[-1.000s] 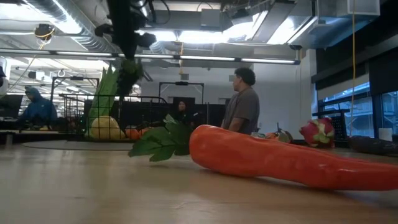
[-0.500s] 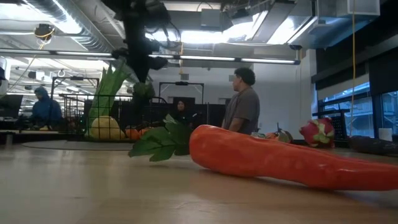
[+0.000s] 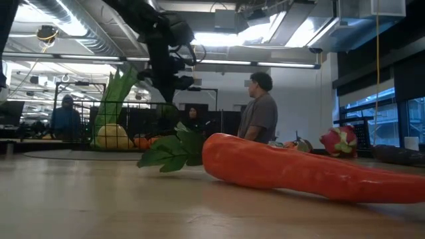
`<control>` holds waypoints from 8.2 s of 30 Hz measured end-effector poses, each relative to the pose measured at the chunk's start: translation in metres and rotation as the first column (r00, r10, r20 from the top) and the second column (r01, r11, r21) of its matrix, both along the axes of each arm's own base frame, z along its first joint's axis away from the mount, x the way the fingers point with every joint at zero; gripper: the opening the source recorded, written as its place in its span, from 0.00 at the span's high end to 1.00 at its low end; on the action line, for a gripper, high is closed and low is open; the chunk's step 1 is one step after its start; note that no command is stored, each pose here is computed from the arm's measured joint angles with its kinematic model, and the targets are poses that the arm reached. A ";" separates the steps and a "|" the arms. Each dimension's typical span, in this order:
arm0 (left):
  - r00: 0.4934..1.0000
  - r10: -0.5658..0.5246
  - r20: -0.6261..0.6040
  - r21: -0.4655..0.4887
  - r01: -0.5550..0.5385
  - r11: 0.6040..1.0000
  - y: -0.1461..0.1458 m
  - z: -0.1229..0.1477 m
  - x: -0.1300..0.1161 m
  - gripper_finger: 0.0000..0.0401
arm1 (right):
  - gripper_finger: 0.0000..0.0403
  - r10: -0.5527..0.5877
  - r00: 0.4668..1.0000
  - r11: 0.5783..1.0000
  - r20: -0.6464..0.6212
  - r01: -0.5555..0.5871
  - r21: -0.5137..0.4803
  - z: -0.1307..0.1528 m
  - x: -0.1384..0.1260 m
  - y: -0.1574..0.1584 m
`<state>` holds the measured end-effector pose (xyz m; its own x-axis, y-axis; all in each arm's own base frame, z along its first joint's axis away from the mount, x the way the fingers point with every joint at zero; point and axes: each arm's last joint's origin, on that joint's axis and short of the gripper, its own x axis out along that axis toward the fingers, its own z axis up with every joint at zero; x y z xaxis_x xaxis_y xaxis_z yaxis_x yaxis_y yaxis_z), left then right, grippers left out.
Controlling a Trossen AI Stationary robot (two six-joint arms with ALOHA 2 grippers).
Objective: Build produce basket
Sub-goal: Put the dark purple grapes into the wire basket, then put the yellow starfruit into the wire basket
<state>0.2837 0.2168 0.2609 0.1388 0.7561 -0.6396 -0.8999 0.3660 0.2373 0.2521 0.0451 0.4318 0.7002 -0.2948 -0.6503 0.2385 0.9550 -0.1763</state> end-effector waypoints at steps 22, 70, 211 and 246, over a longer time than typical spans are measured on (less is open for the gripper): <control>0.997 -0.054 0.053 -0.049 0.056 0.997 0.001 -0.003 0.004 0.86 | 0.76 -0.001 1.000 1.000 0.001 0.001 0.003 0.000 0.000 0.000; 0.735 -0.481 0.478 -0.082 0.582 0.809 -0.228 0.092 -0.002 0.80 | 0.76 -0.268 0.936 0.949 -0.230 0.298 0.107 -0.014 -0.032 -0.017; 0.921 0.034 0.389 -0.282 0.084 0.956 -0.338 0.049 -0.093 1.00 | 0.76 0.338 0.940 0.873 0.034 -0.327 0.362 -0.091 0.037 0.003; 0.972 0.191 0.139 0.090 -0.204 0.975 -0.124 0.085 -0.072 1.00 | 0.76 0.349 0.935 0.881 0.060 -0.349 0.319 -0.089 0.040 -0.003</control>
<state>0.2112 0.0928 0.3463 0.0561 0.8374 -0.5437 -0.9773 0.1576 0.1418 0.2920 0.0417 0.3429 0.7199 0.1923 -0.6669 -0.1206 0.9809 0.1526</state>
